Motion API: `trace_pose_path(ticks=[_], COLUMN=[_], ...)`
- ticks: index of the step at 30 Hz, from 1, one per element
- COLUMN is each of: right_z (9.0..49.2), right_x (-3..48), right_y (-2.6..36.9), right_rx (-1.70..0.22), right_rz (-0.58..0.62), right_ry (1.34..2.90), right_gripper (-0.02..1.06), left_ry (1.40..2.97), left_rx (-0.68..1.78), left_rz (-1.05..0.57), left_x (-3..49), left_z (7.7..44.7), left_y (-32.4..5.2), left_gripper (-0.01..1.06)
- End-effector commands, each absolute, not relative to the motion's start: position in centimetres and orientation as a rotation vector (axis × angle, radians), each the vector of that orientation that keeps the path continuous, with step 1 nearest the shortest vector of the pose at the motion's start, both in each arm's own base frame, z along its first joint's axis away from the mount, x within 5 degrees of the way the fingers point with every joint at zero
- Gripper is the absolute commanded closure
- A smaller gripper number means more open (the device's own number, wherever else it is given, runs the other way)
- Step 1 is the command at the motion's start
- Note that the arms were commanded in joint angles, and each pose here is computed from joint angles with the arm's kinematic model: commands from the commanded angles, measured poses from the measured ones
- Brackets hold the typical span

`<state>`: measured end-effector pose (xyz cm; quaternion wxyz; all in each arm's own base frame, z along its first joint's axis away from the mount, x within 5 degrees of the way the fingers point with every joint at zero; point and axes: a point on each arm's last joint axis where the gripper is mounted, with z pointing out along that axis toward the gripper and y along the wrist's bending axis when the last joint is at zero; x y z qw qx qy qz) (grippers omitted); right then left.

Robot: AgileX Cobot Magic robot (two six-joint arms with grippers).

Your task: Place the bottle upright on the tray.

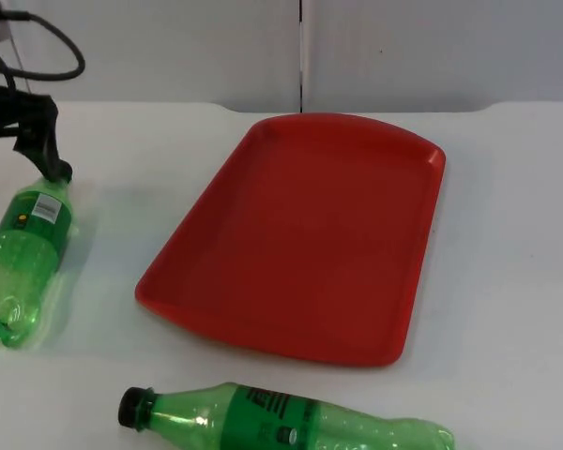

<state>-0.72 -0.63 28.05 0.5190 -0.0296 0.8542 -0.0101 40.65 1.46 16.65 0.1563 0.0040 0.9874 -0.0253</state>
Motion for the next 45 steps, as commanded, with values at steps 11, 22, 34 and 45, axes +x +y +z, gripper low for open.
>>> trace_pose_path(ticks=[11, 22, 34, 45], right_z=[28.1, 28.1, 28.1, 28.1], right_x=[-0.7, -0.7, -0.7, -0.7], right_y=[-0.6, -0.6, -0.6, -0.6], right_rx=[-0.066, -0.066, -0.066, -0.066], right_rz=[-0.025, -0.025, -0.025, -0.025], right_ry=[2.04, 2.04, 2.04, 2.04], right_gripper=[-0.01, -0.01, -0.01, -0.01], left_ry=[2.909, 2.951, 2.98, 2.99], left_rx=[0.01, -0.032, -0.073, -0.063], left_rz=[-0.181, -0.228, -0.218, -0.2], left_x=[43.1, 44.2, 44.4, 44.4], left_z=[13.8, 10.7, 7.7, 6.8], left_y=[0.8, 0.7, 0.8, 0.9], left_gripper=[0.0, 0.0, 0.0, 0.0])
